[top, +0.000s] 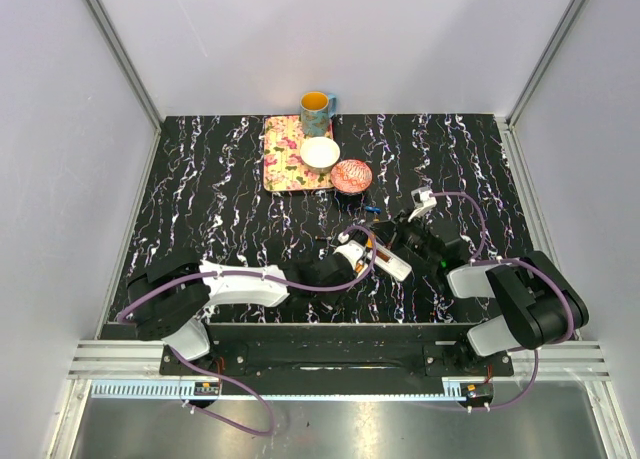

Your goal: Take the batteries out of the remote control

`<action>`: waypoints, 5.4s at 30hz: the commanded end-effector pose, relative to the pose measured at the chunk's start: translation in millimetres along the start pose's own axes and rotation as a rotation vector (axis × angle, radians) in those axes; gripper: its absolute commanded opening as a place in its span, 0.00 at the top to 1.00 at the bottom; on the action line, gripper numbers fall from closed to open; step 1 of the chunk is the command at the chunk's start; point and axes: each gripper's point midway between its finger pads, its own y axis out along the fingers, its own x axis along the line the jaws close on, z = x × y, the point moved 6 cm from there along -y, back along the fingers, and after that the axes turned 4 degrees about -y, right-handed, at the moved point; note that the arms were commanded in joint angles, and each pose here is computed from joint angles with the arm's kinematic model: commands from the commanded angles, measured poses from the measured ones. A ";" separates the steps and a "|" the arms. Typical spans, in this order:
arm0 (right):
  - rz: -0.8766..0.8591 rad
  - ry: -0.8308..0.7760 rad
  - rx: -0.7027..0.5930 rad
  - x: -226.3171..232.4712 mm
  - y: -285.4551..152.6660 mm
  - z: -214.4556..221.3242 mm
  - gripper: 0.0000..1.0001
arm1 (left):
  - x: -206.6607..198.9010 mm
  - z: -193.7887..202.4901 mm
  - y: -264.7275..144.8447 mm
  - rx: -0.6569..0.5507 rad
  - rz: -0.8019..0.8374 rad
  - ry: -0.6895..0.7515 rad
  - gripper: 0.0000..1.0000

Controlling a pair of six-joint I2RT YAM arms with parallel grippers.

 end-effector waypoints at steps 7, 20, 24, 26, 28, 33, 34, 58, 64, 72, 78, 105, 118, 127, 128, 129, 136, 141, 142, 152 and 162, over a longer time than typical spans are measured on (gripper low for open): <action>-0.060 0.009 0.027 18.7 4.5 18.0 1.00 | 28.6 36.0 -6.3 0.152 -0.123 0.050 1.00; -0.157 0.252 0.033 46.5 -3.0 22.9 1.00 | 30.7 40.1 -2.0 0.163 -0.104 0.025 1.00; -0.132 0.321 0.072 51.1 -9.5 21.3 1.00 | 33.7 40.5 -0.8 0.166 -0.102 0.008 1.00; -0.118 0.349 0.086 52.9 -11.7 20.3 1.00 | 34.4 41.5 0.6 0.171 -0.100 0.002 1.00; -0.106 0.368 0.103 55.0 -14.9 19.1 1.00 | 34.5 42.1 2.5 0.176 -0.098 0.001 1.00; -0.091 0.380 0.111 56.5 -18.7 20.3 1.00 | 31.4 39.5 6.4 0.178 -0.088 0.004 1.00; -0.083 0.363 0.111 55.3 -18.4 21.0 1.00 | 30.9 38.9 6.9 0.176 -0.085 0.005 1.00; 0.155 0.135 -0.018 24.6 -1.4 -26.0 1.00 | 12.0 22.4 0.5 0.138 0.000 -0.087 0.28; 0.165 0.131 -0.029 19.7 -1.8 -30.4 1.00 | 0.3 25.9 -0.7 0.149 0.087 -0.125 0.26; 0.167 0.136 -0.031 16.0 -0.6 -30.9 1.00 | -31.2 10.5 3.3 0.124 0.291 -0.131 0.38; 0.170 0.136 -0.029 15.1 -0.9 -30.2 1.00 | -32.8 7.5 6.2 0.125 0.294 -0.132 0.40; 0.303 0.295 0.072 1.7 11.5 1.5 1.00 | 15.7 -32.0 7.9 -0.025 0.565 -0.446 0.69; 0.345 0.201 -0.016 5.6 7.2 -33.3 1.00 | 10.8 -21.1 1.8 0.028 0.236 -0.337 0.34; 0.349 0.182 -0.022 5.2 6.6 -36.4 1.00 | -29.3 -6.9 11.2 0.091 0.067 -0.190 0.31; 0.348 0.177 -0.023 5.5 6.7 -37.3 1.00 | -28.2 -6.1 13.0 0.086 0.030 -0.176 0.32; 0.349 0.174 -0.024 5.5 6.6 -37.8 1.00 | -25.4 2.7 15.4 0.121 -0.010 -0.152 0.33; 0.343 0.156 -0.022 5.9 3.5 -39.3 1.00 | -4.7 20.0 13.5 0.160 -0.166 -0.073 0.45; 0.332 0.150 -0.017 6.4 1.3 -38.1 1.00 | 10.6 26.1 4.2 0.172 -0.225 -0.027 0.33; 0.329 0.148 -0.016 6.6 1.1 -38.4 1.00 | 11.5 26.3 3.1 0.172 -0.224 -0.026 0.31; 0.243 0.094 0.017 12.1 -3.4 -27.8 1.00 | 4.3 28.2 4.1 0.161 -0.084 0.009 0.55; 0.244 0.013 0.053 10.0 -23.1 -15.4 1.00 | 1.2 28.4 5.7 0.158 -0.049 0.016 0.73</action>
